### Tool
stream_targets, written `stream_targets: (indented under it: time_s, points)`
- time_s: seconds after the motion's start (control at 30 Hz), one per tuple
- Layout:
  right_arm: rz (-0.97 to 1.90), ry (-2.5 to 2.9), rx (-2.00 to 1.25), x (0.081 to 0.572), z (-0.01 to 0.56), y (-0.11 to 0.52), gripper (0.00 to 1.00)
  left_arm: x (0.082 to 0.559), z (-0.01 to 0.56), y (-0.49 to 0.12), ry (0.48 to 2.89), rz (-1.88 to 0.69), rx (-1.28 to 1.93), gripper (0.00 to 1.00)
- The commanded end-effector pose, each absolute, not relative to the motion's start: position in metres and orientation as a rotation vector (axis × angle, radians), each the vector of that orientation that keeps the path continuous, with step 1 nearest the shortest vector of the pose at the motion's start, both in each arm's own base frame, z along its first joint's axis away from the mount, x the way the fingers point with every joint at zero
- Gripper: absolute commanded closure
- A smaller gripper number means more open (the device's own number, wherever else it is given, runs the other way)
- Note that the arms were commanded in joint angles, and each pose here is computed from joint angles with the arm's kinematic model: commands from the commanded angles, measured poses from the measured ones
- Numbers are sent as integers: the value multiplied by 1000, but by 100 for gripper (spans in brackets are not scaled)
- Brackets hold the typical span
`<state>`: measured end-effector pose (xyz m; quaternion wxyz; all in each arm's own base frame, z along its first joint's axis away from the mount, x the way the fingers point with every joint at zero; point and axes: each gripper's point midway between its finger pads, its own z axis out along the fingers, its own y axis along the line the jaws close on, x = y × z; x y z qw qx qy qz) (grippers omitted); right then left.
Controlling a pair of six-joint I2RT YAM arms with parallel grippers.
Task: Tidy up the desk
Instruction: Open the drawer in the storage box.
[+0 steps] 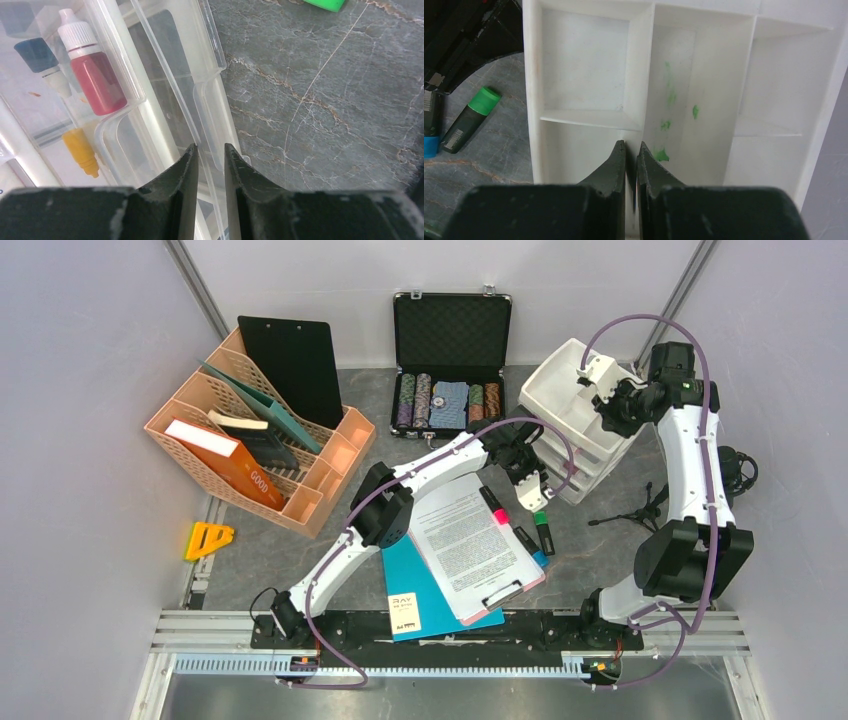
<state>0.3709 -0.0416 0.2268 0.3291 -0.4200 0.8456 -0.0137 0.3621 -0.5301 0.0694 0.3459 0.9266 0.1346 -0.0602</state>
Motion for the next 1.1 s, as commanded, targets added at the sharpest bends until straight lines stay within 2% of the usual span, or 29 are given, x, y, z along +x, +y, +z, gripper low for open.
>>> stream_targets:
  time_s: [0.0,0.47,1.07]
  points:
    - [-145,2561,-1159,329,175,-93,100,321,27,-487,452,-330,2622,71]
    - [-177,2570,-1145,330,173,-99,100,305,45,-469,497,-341,2670,74]
    - [-161,2568,-1120,329,168,-96,100,298,73,-465,596,-322,2609,64]
